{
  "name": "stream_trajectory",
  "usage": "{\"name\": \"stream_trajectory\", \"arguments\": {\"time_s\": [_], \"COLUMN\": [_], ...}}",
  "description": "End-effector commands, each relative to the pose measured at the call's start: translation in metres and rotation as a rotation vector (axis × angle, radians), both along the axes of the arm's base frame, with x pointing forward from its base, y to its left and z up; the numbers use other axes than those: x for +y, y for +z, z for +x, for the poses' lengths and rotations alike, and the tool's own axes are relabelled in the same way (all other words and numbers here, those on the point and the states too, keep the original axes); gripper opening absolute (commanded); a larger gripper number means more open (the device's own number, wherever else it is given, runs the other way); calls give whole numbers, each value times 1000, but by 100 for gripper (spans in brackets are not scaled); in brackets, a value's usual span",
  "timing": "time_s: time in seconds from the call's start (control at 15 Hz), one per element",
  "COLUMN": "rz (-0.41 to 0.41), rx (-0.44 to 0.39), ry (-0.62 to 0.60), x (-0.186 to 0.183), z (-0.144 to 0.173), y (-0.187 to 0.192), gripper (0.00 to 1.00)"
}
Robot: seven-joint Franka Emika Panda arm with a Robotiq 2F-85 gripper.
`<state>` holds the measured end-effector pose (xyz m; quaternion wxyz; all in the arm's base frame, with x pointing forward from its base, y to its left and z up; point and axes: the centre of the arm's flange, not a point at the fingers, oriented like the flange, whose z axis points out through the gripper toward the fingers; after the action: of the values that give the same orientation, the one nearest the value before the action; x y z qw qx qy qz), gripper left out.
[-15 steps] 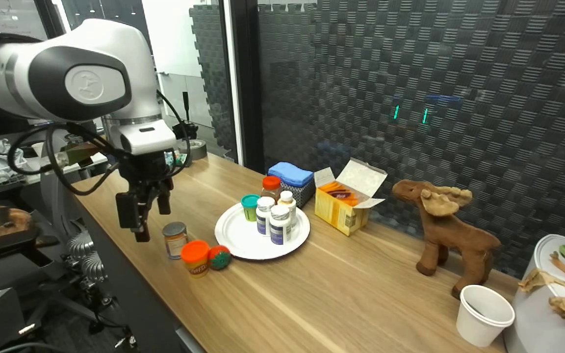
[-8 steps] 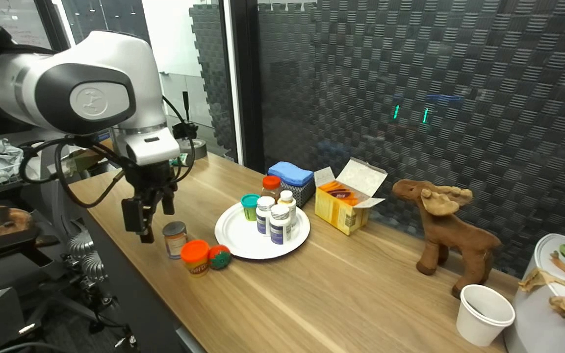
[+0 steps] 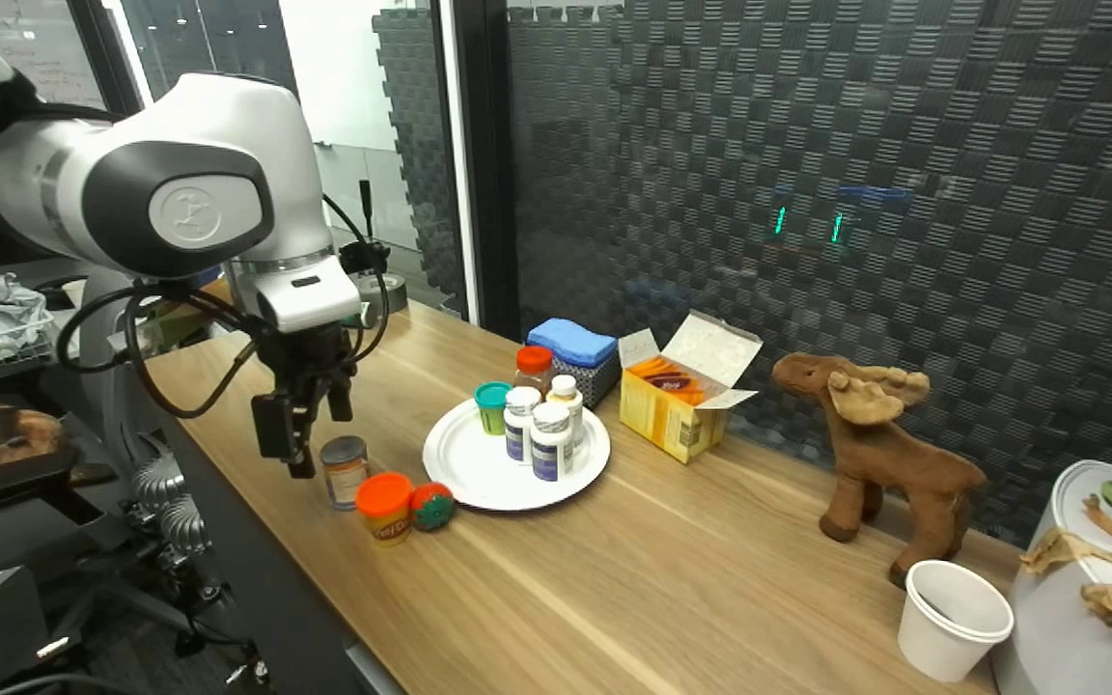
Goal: Put the bottles on the tray
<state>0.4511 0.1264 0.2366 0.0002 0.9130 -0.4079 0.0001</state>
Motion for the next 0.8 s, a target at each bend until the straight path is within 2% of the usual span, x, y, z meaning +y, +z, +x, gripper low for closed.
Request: {"name": "stream_trajectory", "arguments": {"time_s": [0.0,0.13,0.2,0.33,0.53,0.73], "rz": [-4,-8,-12,-19,-38,-52], "rx": [-33,-44,-49,-56,-62,-68], "ry": [-12,-13,-13,-14,-15,-18], "x": [4,4,4,3,0,-1], "z": [11,13,14,16,18,18], "y": [-2,-1,0,0,0,1], "gripper": [100,97,77,70,44,23]}}
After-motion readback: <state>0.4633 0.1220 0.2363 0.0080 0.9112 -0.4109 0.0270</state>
